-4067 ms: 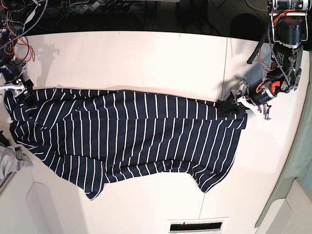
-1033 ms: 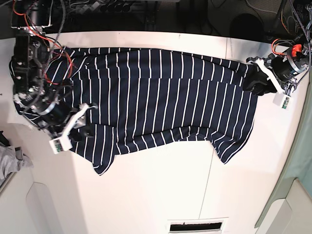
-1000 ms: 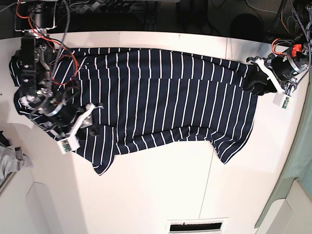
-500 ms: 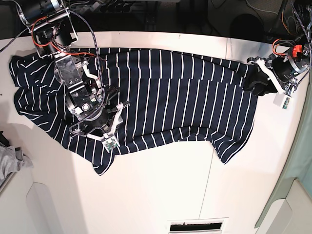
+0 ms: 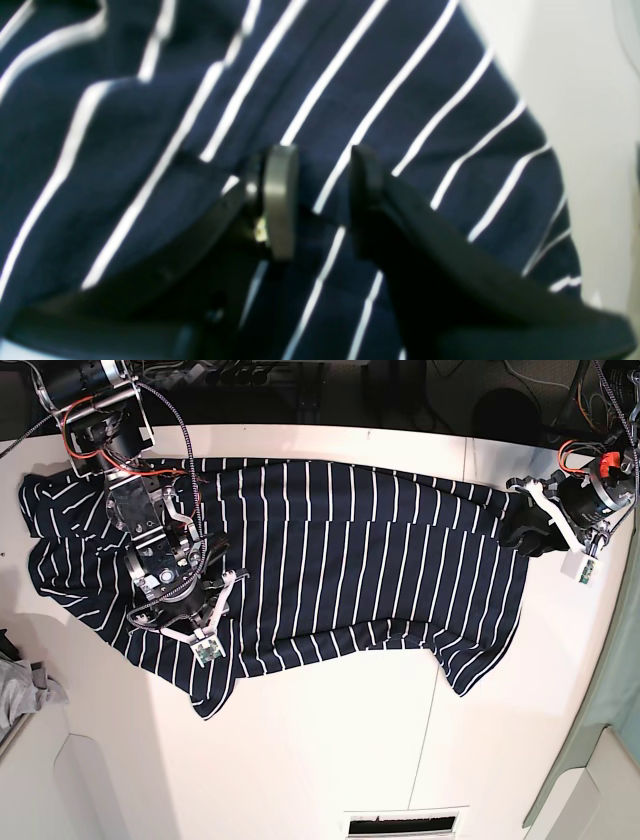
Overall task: Layout the t-shirt on the table in an organized manner, then fold the t-shirt properly
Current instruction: 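Release with the right gripper and move it onto the shirt body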
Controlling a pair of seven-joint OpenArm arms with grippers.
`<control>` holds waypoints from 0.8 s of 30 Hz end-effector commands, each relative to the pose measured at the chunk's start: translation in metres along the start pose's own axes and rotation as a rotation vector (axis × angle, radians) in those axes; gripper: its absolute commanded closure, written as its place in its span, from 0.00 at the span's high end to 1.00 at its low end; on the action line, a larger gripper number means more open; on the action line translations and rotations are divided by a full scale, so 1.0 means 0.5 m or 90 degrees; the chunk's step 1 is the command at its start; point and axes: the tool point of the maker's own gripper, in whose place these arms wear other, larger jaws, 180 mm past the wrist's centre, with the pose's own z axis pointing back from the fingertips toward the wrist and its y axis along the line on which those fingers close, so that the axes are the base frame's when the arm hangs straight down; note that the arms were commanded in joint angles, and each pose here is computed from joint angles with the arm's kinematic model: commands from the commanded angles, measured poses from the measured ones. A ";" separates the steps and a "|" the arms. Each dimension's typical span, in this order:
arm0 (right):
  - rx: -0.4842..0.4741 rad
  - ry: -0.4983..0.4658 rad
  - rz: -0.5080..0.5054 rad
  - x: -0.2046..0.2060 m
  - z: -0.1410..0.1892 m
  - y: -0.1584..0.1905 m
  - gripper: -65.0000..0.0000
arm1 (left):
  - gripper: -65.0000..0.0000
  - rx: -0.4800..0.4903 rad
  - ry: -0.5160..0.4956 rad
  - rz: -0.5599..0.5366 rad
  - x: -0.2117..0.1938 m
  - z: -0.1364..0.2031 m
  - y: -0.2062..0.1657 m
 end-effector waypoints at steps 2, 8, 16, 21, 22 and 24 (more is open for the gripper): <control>0.011 -0.013 -0.002 0.023 -0.003 -0.007 0.26 | 0.42 -0.004 -0.023 -0.010 0.024 0.007 0.001; 0.021 -0.037 -0.030 0.053 -0.001 -0.009 0.35 | 0.42 -0.004 -0.023 -0.010 0.023 0.007 0.001; 0.019 -0.062 -0.030 0.070 0.000 -0.012 0.12 | 0.42 -0.004 -0.024 -0.009 0.024 0.007 0.001; 0.005 -0.060 -0.013 0.069 0.000 -0.020 0.00 | 0.42 -0.004 -0.023 -0.010 0.024 0.007 0.001; 0.000 -0.059 -0.006 0.068 0.000 -0.024 0.00 | 0.42 -0.004 -0.024 -0.010 0.024 0.007 0.001; -0.006 -0.060 -0.003 0.070 0.000 -0.031 0.00 | 0.42 -0.004 -0.023 -0.010 0.024 0.007 0.001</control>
